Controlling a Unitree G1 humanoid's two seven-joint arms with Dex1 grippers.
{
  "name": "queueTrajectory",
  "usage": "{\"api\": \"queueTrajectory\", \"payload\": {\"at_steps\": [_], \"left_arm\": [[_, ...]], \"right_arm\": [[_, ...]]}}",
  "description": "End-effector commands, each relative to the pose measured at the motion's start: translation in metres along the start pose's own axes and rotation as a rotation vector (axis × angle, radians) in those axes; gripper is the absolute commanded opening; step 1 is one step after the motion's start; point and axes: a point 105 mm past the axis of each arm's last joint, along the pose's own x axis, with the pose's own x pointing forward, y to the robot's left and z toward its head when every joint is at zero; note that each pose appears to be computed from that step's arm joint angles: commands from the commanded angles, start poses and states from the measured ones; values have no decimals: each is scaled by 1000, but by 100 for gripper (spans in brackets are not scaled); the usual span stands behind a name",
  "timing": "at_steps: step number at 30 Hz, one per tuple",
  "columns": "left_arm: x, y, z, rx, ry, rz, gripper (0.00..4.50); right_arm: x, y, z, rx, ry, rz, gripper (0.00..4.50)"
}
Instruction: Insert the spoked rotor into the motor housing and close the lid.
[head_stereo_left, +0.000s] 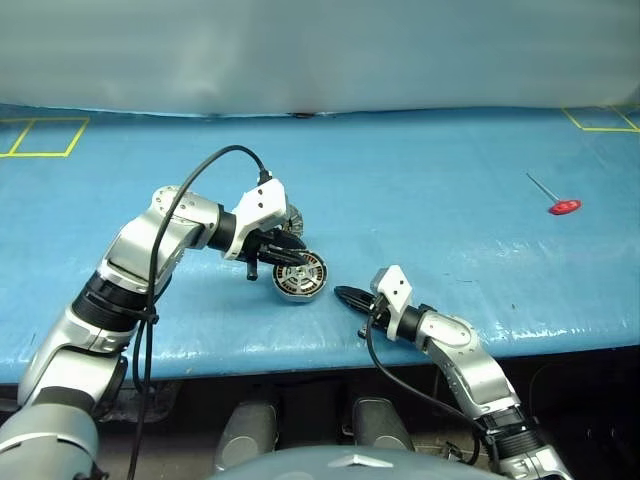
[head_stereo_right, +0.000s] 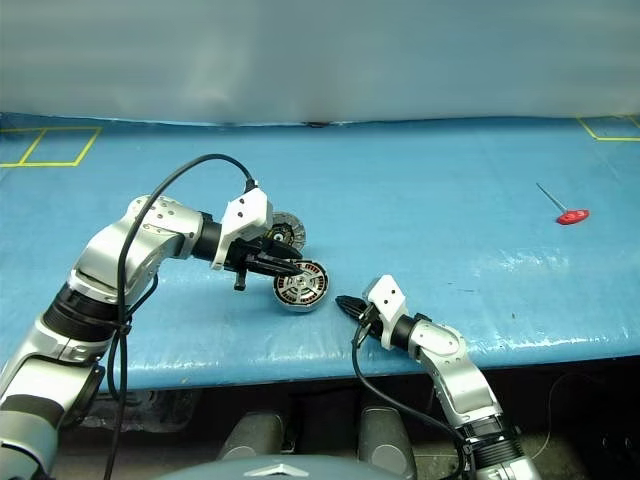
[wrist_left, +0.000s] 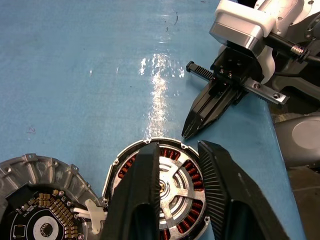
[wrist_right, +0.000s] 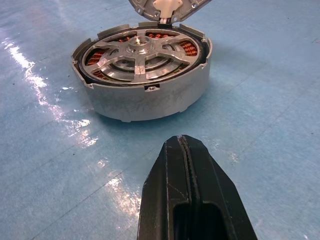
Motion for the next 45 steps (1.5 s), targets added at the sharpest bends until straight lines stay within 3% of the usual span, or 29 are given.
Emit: {"api": "queueTrajectory", "payload": {"at_steps": [1,17,25,37,45], "left_arm": [[-11,-3,12,43,-55,26,1],[-26,-24,4,31,-220,156,1],[-29,-46,-22,4,-373,380,1],[-23,-81,-68,-162,-434,612,1],[-19,-87,-85,-243,-457,699,1]], "right_arm": [[-5,-5,22,-63,-47,-3,0],[17,4,83,-216,-107,58,0],[41,14,103,-209,-118,105,0],[65,19,93,-184,-70,144,0],[69,17,54,-113,56,147,0]]}}
